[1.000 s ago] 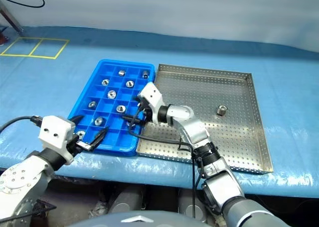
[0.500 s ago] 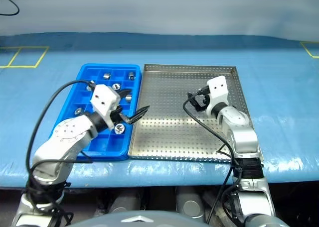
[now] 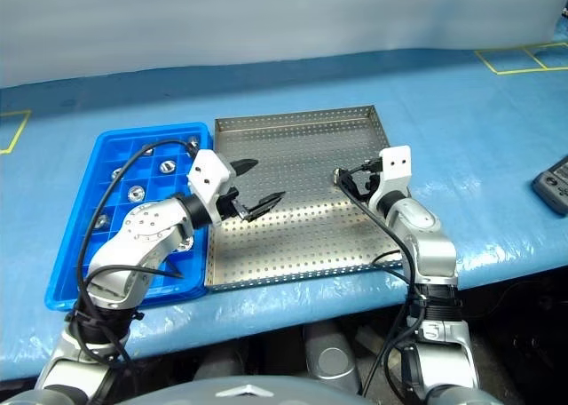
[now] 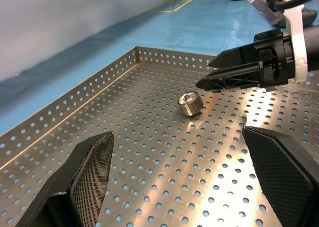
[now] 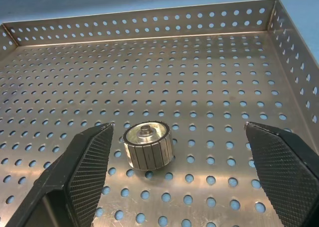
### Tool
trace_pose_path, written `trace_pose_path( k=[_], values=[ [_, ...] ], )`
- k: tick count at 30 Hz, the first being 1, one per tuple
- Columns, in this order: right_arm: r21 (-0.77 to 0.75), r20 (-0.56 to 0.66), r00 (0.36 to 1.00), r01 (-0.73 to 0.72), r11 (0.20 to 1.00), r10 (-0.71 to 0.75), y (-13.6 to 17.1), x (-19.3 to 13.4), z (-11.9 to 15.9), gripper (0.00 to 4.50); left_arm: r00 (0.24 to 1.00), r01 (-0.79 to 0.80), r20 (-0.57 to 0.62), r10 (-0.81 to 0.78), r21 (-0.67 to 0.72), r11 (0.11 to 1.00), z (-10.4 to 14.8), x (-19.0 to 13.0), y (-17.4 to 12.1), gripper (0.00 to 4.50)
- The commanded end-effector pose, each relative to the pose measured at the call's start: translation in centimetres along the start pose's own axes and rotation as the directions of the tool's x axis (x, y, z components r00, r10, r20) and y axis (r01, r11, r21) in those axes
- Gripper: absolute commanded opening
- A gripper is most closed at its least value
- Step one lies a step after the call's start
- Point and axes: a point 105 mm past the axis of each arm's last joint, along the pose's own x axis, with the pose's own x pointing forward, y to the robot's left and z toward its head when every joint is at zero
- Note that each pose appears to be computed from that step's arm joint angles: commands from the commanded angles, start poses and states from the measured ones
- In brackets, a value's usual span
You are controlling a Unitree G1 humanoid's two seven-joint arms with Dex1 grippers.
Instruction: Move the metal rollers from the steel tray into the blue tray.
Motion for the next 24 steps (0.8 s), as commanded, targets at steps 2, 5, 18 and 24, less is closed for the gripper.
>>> trace_pose_path(
  k=[2, 5, 18, 24],
  values=[
    [-0.003, 0.053, 0.997, -0.048, 0.999, 0.048, 1.1, 0.8, 1.4, 4.45, 0.999, -0.033, 0.036, 0.032, 0.038, 0.999, 1.1, -0.7, 0.4, 4.5],
    [-0.006, 0.065, 0.995, -0.074, 0.997, 0.074, 1.7, 1.3, 1.9, 4.45, 0.999, -0.038, 0.034, 0.037, 0.035, 0.999, 1.0, -0.8, 0.4, 4.5],
    [0.026, -0.003, 0.995, -0.104, 0.994, 0.104, 2.3, 3.8, 0.0, 4.45, 0.998, -0.05, 0.027, 0.049, 0.038, 0.998, 0.9, -1.1, 0.5, 4.5],
    [0.05, -0.03, 0.995, -0.09, 0.995, 0.092, 2.0, 4.4, -1.1, 4.45, 0.998, -0.054, 0.022, 0.053, 0.038, 0.998, 0.8, -1.2, 0.5, 4.5]
  ],
)
